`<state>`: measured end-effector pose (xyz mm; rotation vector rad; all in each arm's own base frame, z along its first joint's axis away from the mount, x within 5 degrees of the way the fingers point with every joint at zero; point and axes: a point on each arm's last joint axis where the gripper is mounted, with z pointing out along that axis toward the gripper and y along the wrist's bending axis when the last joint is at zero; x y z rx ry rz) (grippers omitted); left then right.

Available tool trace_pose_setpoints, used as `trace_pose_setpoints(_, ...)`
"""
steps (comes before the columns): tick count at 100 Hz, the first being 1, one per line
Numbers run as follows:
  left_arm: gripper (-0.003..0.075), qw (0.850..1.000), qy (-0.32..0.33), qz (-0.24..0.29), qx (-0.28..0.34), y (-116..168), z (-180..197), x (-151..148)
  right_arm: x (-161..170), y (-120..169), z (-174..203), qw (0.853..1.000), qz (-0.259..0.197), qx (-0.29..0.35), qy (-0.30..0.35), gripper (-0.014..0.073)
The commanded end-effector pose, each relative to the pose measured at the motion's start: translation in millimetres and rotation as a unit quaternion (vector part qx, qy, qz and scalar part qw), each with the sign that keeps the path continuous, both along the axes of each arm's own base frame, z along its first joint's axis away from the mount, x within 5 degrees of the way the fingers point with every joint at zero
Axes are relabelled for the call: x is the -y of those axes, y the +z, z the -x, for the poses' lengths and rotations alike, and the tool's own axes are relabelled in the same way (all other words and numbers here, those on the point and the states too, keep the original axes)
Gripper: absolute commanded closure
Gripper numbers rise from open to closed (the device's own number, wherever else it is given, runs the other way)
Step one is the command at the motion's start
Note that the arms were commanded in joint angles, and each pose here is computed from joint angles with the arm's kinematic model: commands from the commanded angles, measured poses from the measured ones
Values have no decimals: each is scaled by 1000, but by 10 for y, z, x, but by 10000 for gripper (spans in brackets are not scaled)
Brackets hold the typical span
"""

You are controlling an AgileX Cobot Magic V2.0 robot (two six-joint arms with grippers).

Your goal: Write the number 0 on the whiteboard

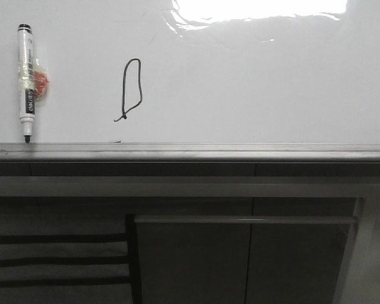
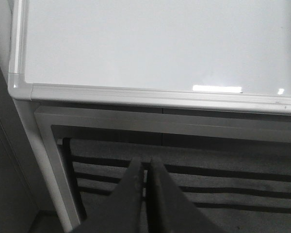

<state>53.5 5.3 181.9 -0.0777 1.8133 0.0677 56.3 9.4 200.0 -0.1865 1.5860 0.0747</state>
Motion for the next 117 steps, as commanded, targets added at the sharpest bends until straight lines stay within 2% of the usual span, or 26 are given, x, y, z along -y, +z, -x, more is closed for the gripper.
trace_pose_setpoints(1, 740, 1000, 0, 4, 28, -37, -2, 3, 73, -13, 10, 998, -5, 14, -61, 655)
trace_pose_setpoints(14, 740, 1000, 0, 4, 28, -37, -2, 3, 143, -55, 13, 992, -4, -8, -123, 655)
trace_pose_setpoints(34, 740, 1000, 0, 4, 28, -37, -2, 3, 164, -208, 35, 985, -12, -93, -142, 655)
trace_pose_setpoints(117, 740, 1000, 0, 4, 28, -37, -2, 3, 167, -205, 35, 985, -12, -91, -145, 655)
